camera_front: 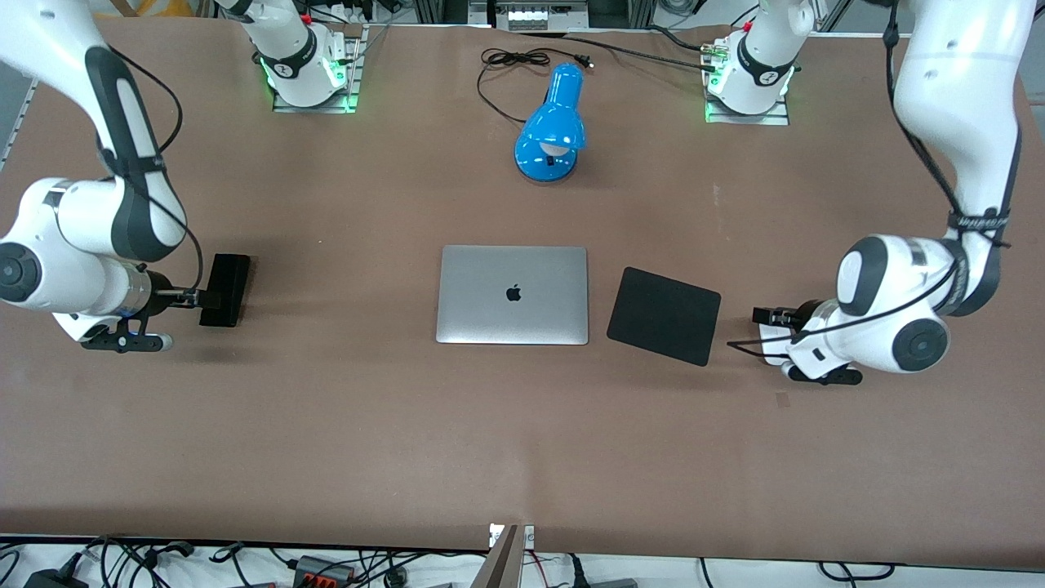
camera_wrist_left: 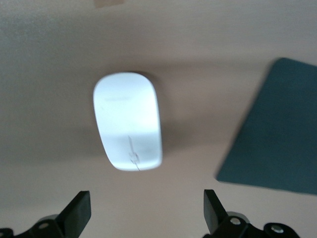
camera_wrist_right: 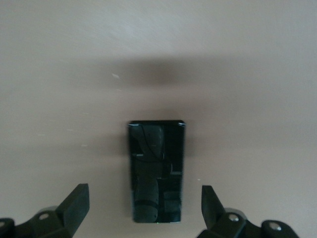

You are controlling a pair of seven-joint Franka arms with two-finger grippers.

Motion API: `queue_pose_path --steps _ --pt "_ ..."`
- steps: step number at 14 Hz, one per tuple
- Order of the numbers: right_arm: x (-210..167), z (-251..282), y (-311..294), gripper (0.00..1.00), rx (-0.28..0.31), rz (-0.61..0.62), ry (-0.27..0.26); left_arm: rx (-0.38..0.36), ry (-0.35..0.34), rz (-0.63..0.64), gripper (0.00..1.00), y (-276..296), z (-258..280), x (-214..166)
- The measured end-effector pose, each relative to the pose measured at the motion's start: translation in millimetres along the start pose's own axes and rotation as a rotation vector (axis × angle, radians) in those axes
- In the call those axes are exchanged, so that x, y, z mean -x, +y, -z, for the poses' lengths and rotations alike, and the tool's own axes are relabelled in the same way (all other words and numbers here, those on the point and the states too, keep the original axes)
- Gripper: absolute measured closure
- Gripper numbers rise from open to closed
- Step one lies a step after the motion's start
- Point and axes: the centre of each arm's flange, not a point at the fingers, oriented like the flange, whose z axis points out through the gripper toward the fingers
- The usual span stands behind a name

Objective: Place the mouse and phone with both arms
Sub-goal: 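Reach the right gripper to the black phone while the left gripper reaches the mouse, then grasp the phone with the right gripper while the left gripper grasps the mouse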

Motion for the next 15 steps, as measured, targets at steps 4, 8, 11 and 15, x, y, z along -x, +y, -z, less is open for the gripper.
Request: queue_pose_path --steps 4,8,11,15 --pt "2 -34 15 0.00 -0.010 -0.025 -0.008 -0.003 0.000 -0.003 0.00 -2 -17 -9" --pt "14 -64 10 0.00 -0.015 -0.019 -0.026 0.001 0.006 -0.006 0.00 -3 -29 -15" --pt "14 -74 2 0.00 -0.019 -0.006 -0.038 0.003 -0.001 -0.007 0.00 -3 -37 -17" --pt "15 -90 -1 0.00 -0.021 -0.003 -0.059 0.006 0.024 -0.007 0.00 -3 -42 -22"
